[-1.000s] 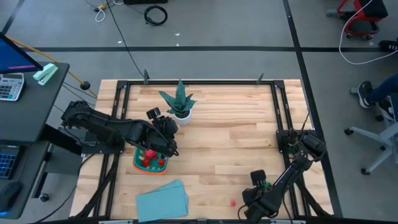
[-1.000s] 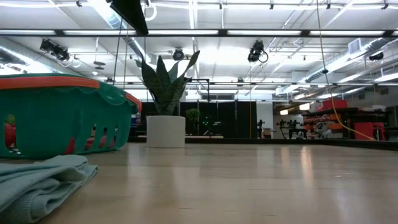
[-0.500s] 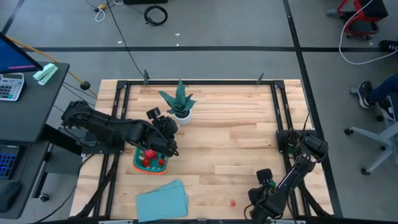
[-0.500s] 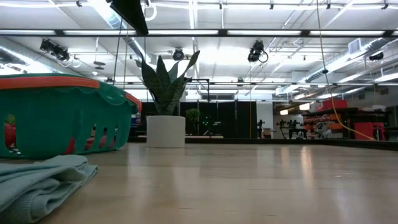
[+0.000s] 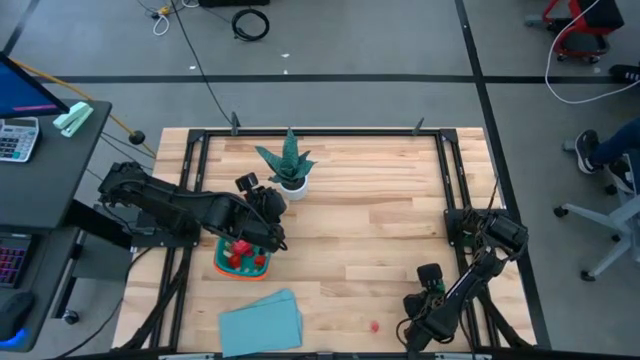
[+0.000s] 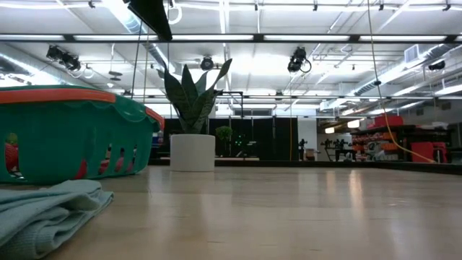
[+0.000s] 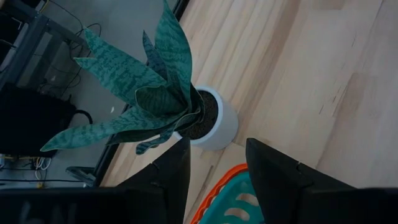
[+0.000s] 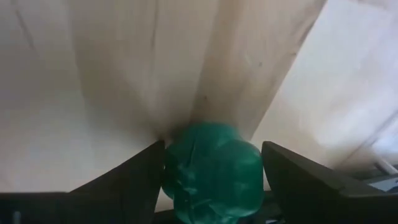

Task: Pick and placing Produce into tupperware
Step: Put the green bell pepper into the blue basket

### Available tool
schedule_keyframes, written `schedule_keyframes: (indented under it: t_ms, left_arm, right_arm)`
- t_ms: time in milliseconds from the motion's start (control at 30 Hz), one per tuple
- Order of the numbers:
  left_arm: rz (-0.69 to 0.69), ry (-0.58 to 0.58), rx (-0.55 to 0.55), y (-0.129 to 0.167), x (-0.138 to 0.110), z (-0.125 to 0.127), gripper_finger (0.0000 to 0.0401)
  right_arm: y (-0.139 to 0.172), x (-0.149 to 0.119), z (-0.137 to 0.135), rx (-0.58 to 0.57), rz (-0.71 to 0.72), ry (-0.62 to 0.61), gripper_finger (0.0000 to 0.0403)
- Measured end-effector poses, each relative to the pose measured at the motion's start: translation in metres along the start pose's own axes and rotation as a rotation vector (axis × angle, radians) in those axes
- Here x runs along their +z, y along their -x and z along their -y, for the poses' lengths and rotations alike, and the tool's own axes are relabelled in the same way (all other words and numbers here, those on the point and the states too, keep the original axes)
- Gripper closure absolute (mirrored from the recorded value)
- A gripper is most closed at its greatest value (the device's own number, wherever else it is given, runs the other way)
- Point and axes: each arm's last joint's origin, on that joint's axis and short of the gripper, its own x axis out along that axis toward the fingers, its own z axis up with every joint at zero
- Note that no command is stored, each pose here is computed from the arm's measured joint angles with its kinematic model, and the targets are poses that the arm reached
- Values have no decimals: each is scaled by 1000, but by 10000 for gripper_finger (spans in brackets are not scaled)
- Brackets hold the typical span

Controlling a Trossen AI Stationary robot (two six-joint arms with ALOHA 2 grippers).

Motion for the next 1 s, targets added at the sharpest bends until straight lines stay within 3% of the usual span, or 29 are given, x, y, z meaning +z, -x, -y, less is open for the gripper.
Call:
schedule_keyframes:
  t_ms: [333,667,1000]
  left_arm:
    - [2,3,-1,0,0,0,239]
    - [2,2,-1,0,0,0,239]
    - [-3,8,6,-2,1,-2,239]
  right_arm:
    - [-1,0,1,-2,-5,-9,140]
    - [-1,1,0,-5,-6,-132,180]
    - [13,6,-2,-21,73,-166,181]
